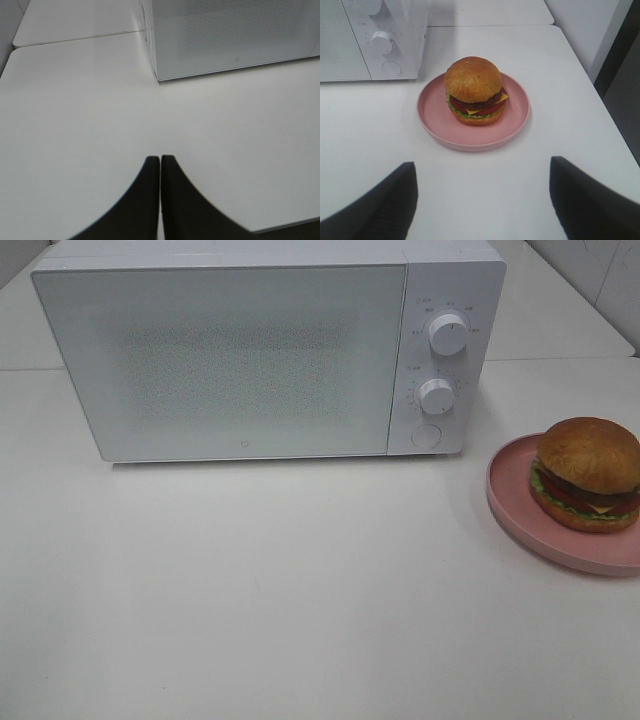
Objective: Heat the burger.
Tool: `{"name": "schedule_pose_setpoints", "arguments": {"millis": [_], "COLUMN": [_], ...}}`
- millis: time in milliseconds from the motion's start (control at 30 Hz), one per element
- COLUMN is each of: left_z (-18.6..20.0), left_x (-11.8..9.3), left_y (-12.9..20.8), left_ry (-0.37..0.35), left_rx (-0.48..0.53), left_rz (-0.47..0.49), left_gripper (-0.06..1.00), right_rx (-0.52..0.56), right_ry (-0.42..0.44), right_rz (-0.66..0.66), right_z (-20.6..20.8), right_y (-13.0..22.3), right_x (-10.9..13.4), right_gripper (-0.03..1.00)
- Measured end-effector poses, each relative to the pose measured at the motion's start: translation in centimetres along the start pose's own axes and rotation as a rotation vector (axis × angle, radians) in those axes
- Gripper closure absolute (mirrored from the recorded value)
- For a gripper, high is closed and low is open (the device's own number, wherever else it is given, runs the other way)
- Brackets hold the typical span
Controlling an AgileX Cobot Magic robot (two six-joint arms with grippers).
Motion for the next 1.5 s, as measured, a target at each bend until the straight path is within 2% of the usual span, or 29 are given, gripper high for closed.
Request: {"name": "schedule_pose_setpoints", "arguments": {"millis": [1500], "left_z": [0.0], "left_x": [0.0], "left_y": [0.0], "left_ry": [0.0], "left_rx": [0.0], "left_rz": [0.0], "left_gripper": [0.94], "right_rx": [0.0], "right_ry": [0.0], "right_rz": [0.0], "right_z": [0.0], "right_y": [0.0], "right_x": [0.0], "right_gripper": [0.29]}}
Point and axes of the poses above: a point on each arm's last joint axis where the gripper is mounted, z pointing back along that axis away from the gripper, x along the wrist's bending axis when the last joint is at zero, y = z × x, the point moved 4 cm from there along -z, pointing out along that axis toward the gripper, and after that the axes turned 15 degrees about z, right-handed, at the moved point
